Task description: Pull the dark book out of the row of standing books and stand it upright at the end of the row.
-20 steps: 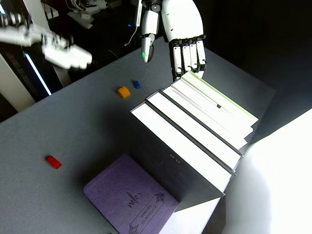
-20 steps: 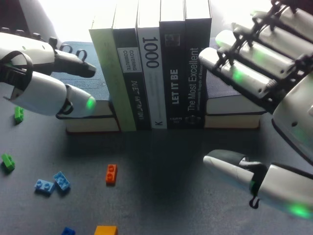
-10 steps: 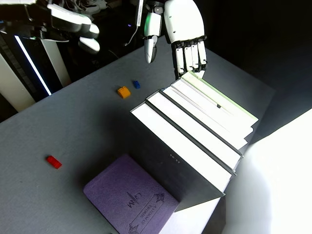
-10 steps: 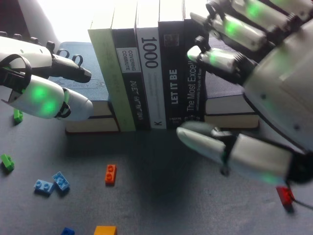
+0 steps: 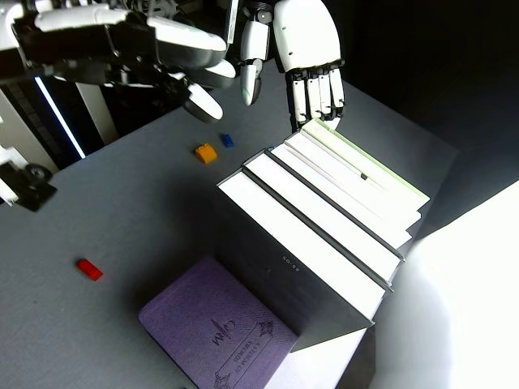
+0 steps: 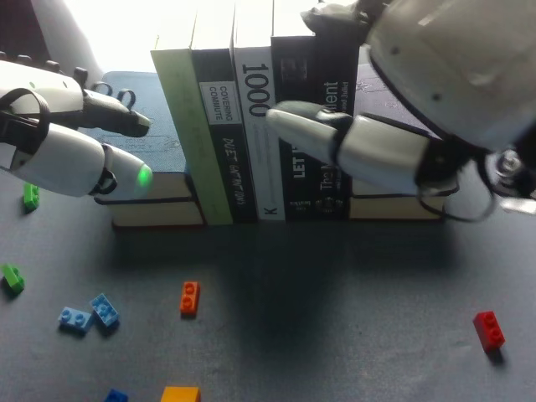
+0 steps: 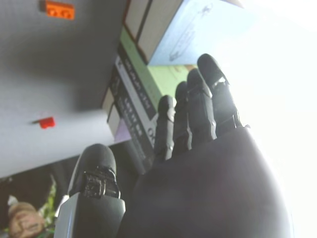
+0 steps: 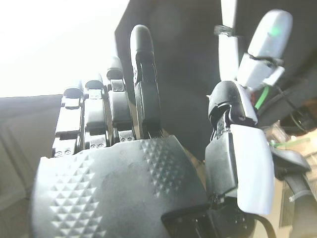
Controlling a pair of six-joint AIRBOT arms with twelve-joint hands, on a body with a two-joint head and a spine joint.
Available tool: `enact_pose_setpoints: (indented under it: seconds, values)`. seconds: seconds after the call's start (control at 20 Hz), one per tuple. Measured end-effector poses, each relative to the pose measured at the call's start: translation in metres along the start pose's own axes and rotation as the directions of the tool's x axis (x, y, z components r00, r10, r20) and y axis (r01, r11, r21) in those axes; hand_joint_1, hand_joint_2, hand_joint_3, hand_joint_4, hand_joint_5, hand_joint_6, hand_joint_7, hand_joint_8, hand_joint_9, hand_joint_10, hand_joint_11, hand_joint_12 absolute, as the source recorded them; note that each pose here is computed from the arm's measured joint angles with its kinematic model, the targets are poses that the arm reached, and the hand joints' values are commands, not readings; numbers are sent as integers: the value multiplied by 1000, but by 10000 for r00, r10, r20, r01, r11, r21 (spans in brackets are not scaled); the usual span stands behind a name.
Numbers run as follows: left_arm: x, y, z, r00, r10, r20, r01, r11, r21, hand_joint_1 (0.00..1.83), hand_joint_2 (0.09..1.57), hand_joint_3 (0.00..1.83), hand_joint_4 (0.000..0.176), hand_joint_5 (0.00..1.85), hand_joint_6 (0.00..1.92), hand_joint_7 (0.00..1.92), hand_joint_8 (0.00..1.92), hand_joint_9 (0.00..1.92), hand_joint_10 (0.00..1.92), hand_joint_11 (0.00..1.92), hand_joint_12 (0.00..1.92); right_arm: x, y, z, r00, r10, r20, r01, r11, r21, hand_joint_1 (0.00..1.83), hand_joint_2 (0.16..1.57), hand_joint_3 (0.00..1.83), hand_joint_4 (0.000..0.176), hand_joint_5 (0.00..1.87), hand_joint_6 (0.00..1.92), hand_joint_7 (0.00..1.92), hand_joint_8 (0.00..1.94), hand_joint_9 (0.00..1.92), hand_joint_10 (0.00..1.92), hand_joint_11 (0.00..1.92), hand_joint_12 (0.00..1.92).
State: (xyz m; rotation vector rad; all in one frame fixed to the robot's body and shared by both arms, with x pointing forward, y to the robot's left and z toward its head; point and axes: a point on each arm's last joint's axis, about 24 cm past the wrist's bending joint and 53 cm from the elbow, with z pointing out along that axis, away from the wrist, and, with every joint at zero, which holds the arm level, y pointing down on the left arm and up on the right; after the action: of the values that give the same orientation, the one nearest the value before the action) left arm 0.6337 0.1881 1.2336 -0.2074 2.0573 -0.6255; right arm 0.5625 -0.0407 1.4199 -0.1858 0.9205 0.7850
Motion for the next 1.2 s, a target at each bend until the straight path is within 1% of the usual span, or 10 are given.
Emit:
enact_pose_setpoints:
  seconds: [0.05, 0.15, 0.3, 0.45, 0.6, 0.7, 0.9, 1.0, 1.1, 1.2]
  values:
    - [0, 0, 0, 10000, -10, -2, 10, 10000, 6, 0, 1351, 2, 28, 159, 14, 141, 4, 170, 5, 0, 694, 1, 0, 3, 10000, -41, 36, 41, 10000, -37, 0, 1154, 1, 0, 769, 2, 358, 3, 135, 1, 0, 201]
    - [1, 0, 0, 10000, -26, -29, 26, 10000, -7, 0, 1351, 2, 33, 151, 6, 146, 4, 170, 4, 0, 665, 3, -3, 12, 9999, -128, 116, 129, 9999, -58, 0, 1152, 0, 0, 763, 0, 356, 1, 138, 2, 0, 201]
    - [2, 2, 0, 9999, -63, -94, 62, 9999, -112, 0, 1351, 0, 34, 171, 8, 168, 5, 194, 10, 0, 751, 7, -10, 20, 9996, -250, 152, 249, 9997, 32, 0, 1153, 1, 0, 752, 0, 344, 3, 140, 4, 0, 203]
    - [0, 2, -1, 9998, -172, -50, 171, 9998, -104, 0, 1342, 0, 34, 184, 12, 159, 0, 190, 7, 0, 764, 14, -17, 25, 9995, -303, 46, 302, 9994, 137, 0, 1152, 0, 0, 757, 2, 360, 0, 138, 1, 0, 243]
    - [2, 3, -1, 9998, -194, -98, 193, 9997, -145, 0, 1339, 0, 33, 180, 7, 179, 5, 203, 9, 0, 797, 22, -18, 26, 9994, -311, -145, 313, 9994, 144, 0, 1153, 0, 0, 761, 2, 331, 0, 121, 0, 0, 203]
    - [0, 2, -2, 9997, -240, -84, 238, 9996, -165, 0, 1333, 0, 41, 186, 8, 177, 3, 212, 12, 0, 805, 27, -17, 28, 9993, -292, -239, 295, 9995, 138, 0, 1152, 0, 0, 768, 3, 353, 3, 143, 5, 0, 277]
    - [-3, 7, -3, 9992, -384, -98, 380, 9987, -341, 0, 1343, 0, 32, 190, 3, 180, 0, 197, 1, 0, 764, 35, -18, 31, 9988, -291, -406, 295, 9995, 101, 0, 1153, 0, 0, 775, 5, 360, 0, 147, 4, 0, 239]
    - [-9, 9, -4, 9984, -563, -12, 562, 9976, -399, 0, 1343, 0, 37, 201, 6, 191, 3, 208, 5, 0, 797, 39, -19, 29, 9980, -346, -537, 354, 9993, 138, 0, 1152, 0, 0, 764, 0, 345, 1, 142, 2, 0, 238]
    - [-13, 11, -5, 9983, -569, 93, 573, 9973, -470, 0, 1346, 1, 36, 190, 3, 185, 2, 205, 3, 0, 800, 42, -21, 28, 9972, -321, -672, 344, 9989, 327, 0, 1155, 0, 0, 775, 3, 375, 4, 157, 4, 0, 297]
    - [-9, 13, -5, 9983, -589, -24, 586, 9967, -558, 0, 1337, 0, 38, 181, 3, 179, 2, 201, 5, 0, 800, 44, -17, 23, 9959, -547, -723, 570, 9979, 293, 0, 1153, 0, 0, 772, 1, 356, 0, 150, 0, 0, 274]
